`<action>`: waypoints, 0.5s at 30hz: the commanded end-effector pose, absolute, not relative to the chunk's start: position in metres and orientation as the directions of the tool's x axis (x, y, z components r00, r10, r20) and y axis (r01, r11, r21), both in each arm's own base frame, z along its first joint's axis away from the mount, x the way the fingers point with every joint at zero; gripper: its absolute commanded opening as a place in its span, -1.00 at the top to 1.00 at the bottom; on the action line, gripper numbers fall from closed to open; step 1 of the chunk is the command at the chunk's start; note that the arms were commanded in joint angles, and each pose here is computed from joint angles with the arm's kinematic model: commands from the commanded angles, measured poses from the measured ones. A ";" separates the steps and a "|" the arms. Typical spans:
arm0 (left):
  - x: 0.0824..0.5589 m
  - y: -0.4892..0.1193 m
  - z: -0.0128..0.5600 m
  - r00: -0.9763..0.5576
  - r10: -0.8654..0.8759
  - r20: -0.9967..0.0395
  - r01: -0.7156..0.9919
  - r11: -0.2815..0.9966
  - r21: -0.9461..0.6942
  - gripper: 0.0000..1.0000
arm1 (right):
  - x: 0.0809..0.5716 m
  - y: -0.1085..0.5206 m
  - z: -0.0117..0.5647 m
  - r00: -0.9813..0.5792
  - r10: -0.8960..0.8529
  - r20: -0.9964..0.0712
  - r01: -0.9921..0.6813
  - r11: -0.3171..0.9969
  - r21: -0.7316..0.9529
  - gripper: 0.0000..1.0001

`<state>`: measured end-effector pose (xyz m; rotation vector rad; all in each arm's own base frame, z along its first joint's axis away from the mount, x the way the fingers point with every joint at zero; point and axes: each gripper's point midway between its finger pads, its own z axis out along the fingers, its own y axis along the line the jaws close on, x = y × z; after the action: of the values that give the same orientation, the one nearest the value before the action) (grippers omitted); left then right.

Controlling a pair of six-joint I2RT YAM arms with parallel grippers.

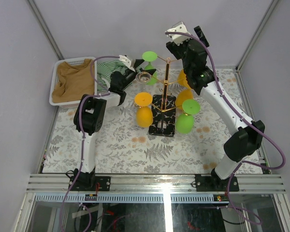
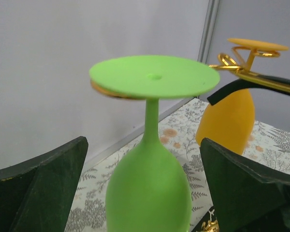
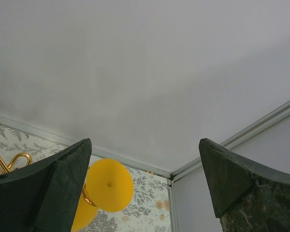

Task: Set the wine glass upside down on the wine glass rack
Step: Reset both arms

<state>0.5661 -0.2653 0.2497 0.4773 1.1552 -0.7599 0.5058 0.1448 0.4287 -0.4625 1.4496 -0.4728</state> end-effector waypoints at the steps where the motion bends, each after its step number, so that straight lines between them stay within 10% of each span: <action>1: 0.557 -0.250 0.272 0.275 -0.288 -0.917 0.713 0.701 -0.007 -0.99 | 0.497 0.142 0.452 0.118 -0.525 -0.843 0.038 0.851 -0.525 -0.98; 15: 0.554 -0.177 0.273 0.254 -0.292 -0.922 0.612 0.787 -0.080 -0.99 | 0.492 0.141 0.444 0.101 -0.506 -0.857 0.016 0.862 -0.507 -0.98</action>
<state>0.5614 -0.2002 0.2408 0.3555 1.2398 -0.6709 0.5064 0.1512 0.4124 -0.4834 1.4856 -0.4288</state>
